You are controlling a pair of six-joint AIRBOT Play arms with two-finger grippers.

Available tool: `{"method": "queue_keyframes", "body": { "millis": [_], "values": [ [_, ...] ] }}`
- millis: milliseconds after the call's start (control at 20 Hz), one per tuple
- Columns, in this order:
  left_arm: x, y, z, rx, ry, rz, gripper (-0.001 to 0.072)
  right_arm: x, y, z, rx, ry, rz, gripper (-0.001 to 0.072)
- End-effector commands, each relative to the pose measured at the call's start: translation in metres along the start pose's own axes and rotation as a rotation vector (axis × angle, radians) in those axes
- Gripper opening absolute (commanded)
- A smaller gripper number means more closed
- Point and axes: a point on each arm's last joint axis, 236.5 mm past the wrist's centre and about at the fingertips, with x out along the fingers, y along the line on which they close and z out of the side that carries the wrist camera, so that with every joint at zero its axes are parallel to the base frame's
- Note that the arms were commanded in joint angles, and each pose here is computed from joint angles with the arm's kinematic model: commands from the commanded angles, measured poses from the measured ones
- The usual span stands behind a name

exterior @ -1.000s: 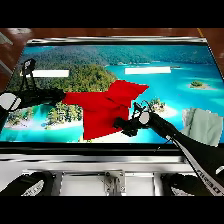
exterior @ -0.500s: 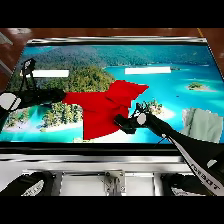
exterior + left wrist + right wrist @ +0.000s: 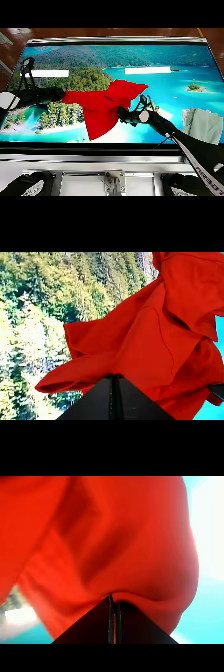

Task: Fold the shirts.

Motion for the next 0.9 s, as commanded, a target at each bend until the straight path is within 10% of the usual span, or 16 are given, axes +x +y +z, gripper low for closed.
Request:
{"method": "queue_keyframes", "body": {
  "millis": [0, 450, 850],
  "values": [
    [-0.022, 0.004, 0.033, 0.005, -0.089, 0.013, 0.0035, -0.060, 0.040, 0.023, -0.254, -0.037, 0.085, 0.0057],
    [-0.372, -0.068, 0.227, 0.079, -1.061, -0.011, 0.0035, -0.472, 0.183, 0.098, -0.511, -0.778, 0.414, 0.0056],
    [-0.473, -0.129, 0.163, 0.208, -1.139, -0.045, 0.0035, -0.523, 0.193, 0.029, -0.663, -0.698, 0.371, 0.0057]
  ]
}}
